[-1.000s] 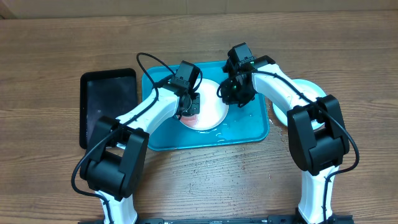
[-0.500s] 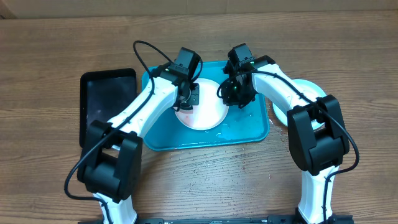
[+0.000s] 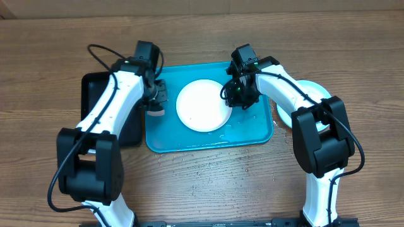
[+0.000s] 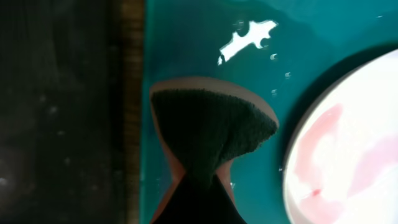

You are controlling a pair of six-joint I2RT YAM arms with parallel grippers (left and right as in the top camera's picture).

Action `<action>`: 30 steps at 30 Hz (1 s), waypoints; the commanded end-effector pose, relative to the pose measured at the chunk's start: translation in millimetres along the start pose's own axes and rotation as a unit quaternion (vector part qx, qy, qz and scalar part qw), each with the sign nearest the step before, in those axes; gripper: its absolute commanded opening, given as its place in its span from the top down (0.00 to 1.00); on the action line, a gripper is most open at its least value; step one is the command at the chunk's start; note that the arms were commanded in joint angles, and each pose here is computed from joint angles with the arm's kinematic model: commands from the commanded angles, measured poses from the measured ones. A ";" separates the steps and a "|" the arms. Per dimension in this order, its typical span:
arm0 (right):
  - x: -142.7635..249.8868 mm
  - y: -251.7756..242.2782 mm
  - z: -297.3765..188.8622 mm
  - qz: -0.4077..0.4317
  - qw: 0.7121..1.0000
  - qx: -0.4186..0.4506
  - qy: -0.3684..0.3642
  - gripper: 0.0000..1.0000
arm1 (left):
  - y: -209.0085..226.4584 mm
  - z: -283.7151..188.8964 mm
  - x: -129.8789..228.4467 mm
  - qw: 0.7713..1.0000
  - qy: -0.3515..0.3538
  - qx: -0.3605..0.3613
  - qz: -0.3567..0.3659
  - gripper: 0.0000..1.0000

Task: Clean dirty plates on tray and stack at the side
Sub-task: 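Carry the sponge to the black tray with the left gripper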

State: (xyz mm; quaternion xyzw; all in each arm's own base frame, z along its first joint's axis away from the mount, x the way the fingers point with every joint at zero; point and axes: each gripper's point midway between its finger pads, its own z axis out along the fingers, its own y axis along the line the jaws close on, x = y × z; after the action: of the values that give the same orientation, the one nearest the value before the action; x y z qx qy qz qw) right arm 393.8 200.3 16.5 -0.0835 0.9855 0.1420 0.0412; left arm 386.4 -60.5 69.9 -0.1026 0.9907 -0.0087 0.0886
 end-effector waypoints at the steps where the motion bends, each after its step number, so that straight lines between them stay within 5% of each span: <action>1: -0.6 -2.0 4.9 -0.003 1.000 0.002 0.003 0.69 | 13.3 -27.1 -13.4 0.999 -0.031 0.008 -0.004 0.96; 8: 6.4 -5.1 11.2 0.002 1.000 0.006 0.019 0.76 | 55.2 -23.0 -17.7 0.999 -0.026 -0.011 -0.041 0.96; 14: 6.7 -5.6 12.6 0.002 1.000 0.006 0.021 0.95 | 82.0 -13.8 -25.0 0.999 -0.040 -0.035 -0.013 0.96; 25: 6.4 -5.6 12.6 0.001 1.000 0.006 0.020 0.96 | 120.9 33.0 -12.1 0.996 -0.055 -0.065 0.003 0.95; 27: 6.1 -5.6 12.6 0.001 1.000 0.006 0.019 0.96 | 125.6 34.9 -11.6 0.996 -0.056 -0.066 0.002 0.69; 28: 6.0 -5.5 12.6 0.001 1.000 0.006 0.019 0.96 | 126.8 34.9 -11.5 0.996 -0.056 -0.066 0.000 0.46; 30: 5.8 -5.4 12.4 0.001 1.000 0.006 0.019 0.96 | 123.9 35.5 -9.4 0.997 -0.051 -0.058 0.000 0.30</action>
State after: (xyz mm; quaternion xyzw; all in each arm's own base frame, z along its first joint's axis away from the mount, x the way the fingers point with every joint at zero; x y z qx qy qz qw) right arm 388.8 201.6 9.4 -0.0819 0.9854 0.1471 0.0248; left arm 375.2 59.0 22.6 -0.1203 0.9841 0.0517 0.1201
